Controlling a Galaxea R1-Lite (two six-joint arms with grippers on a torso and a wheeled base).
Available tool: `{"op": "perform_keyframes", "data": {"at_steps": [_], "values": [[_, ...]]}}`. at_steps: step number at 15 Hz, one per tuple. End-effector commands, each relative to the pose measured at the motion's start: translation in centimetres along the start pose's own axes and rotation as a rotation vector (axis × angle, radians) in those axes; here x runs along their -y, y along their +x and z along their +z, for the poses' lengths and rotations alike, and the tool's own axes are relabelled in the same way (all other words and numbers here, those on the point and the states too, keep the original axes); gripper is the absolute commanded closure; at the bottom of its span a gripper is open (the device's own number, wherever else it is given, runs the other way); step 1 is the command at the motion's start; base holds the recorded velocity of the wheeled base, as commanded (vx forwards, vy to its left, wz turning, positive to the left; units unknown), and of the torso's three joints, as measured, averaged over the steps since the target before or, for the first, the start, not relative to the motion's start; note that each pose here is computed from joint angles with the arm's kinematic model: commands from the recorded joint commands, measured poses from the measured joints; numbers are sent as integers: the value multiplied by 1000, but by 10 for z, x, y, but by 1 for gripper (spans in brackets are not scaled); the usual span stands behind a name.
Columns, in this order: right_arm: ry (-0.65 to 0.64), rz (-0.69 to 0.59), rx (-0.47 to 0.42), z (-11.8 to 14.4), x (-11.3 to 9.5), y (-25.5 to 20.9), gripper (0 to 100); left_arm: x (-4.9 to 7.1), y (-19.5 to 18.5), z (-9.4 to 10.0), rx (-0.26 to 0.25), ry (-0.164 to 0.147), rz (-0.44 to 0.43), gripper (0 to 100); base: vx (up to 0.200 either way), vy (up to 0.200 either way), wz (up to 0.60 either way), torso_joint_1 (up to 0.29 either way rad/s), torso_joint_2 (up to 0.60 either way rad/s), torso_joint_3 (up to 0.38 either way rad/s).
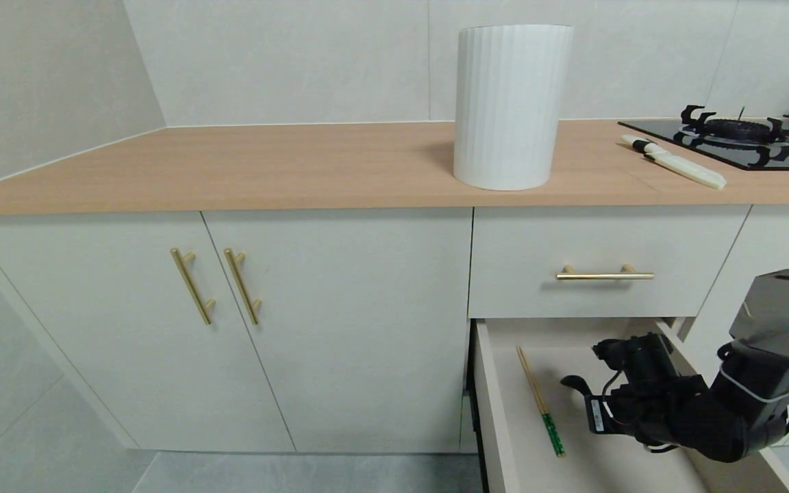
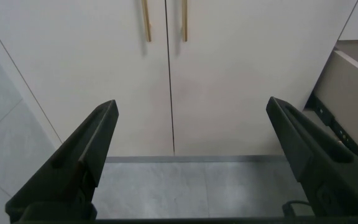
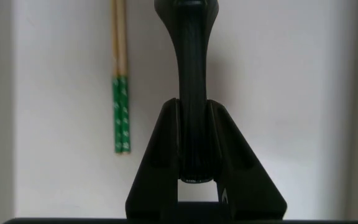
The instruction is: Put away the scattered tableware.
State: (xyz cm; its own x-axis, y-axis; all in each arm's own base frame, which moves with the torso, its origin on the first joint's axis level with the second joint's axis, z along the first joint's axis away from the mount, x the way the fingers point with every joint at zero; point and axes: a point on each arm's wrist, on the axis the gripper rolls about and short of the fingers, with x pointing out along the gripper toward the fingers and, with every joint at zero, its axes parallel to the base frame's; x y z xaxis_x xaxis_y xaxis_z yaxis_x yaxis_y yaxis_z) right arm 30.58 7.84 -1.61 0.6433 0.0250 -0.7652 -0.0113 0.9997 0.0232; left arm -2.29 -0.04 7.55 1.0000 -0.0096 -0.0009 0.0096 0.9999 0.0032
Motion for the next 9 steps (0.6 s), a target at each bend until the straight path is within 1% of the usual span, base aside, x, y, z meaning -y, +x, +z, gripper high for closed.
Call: {"op": "perform_keyframes", "data": {"at_steps": [1,4,9], "values": [[-8,-10,-44,-10,0,12,100,0,0,0,-1,0,0,0,0,0,0,0,0,0],[-6,-22,-20,-12,0,17,100,0,0,0,-2,0,0,0,0,0,0,0,0,0],[-5,-34,-18,-13,1,21,100,0,0,0,-2,0,2,0,0,0,0,0,0,0]]}}
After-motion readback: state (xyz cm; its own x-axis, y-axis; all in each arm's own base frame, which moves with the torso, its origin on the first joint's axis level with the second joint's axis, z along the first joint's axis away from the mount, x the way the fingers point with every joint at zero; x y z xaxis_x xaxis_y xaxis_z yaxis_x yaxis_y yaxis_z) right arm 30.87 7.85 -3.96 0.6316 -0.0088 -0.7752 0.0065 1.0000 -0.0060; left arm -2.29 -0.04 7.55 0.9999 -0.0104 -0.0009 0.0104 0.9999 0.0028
